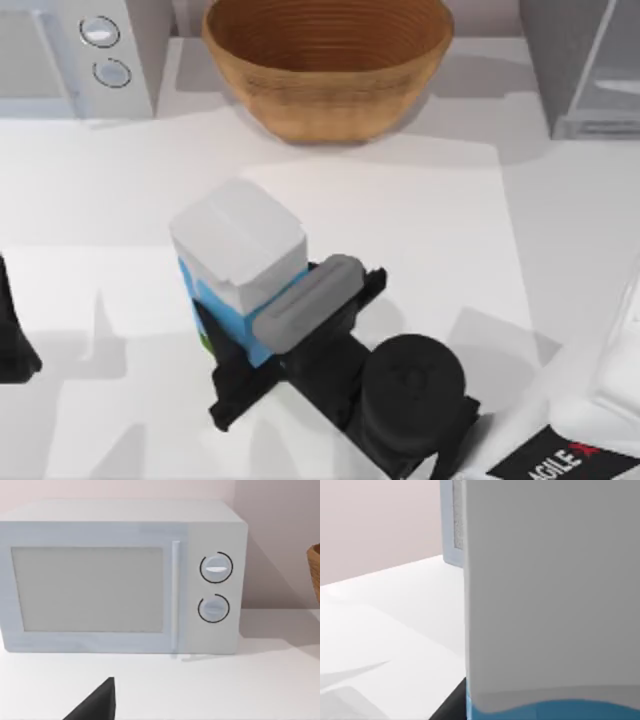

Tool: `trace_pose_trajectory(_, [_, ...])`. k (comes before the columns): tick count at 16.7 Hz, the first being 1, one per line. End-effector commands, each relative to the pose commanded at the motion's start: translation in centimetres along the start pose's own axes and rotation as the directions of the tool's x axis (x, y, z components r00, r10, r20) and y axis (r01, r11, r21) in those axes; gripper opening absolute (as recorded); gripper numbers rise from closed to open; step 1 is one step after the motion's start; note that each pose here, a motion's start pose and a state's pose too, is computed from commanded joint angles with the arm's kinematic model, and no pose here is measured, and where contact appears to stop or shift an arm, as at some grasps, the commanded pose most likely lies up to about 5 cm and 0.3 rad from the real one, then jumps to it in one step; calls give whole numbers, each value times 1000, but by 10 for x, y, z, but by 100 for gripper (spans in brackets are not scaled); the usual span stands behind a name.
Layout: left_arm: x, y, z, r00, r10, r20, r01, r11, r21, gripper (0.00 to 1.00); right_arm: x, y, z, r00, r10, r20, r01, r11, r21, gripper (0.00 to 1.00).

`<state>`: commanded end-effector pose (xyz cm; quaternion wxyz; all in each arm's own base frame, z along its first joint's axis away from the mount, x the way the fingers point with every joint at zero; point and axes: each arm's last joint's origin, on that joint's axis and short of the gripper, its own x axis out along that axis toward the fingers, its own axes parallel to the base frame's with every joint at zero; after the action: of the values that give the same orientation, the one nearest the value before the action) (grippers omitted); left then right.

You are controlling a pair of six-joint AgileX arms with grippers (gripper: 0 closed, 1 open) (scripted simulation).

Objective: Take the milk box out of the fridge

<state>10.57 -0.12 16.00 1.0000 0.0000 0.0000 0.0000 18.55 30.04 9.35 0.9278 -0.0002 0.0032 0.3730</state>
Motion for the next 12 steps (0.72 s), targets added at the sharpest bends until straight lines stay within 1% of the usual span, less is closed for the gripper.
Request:
trace_pose_trajectory(2, [0,0,0,1000,0,0,0,1000,0,100,6,0,-3,1000,1,6,-1,1000,1,0])
trace_pose_trajectory(6, [0,0,0,1000,0,0,0,1000,0,100,7,0,-3,1000,1,7,-1,1000,1,0])
trace_pose_trajectory(12, [0,0,0,1000,0,0,0,1000,0,100,7,0,-3,1000,1,7,-1,1000,1,45])
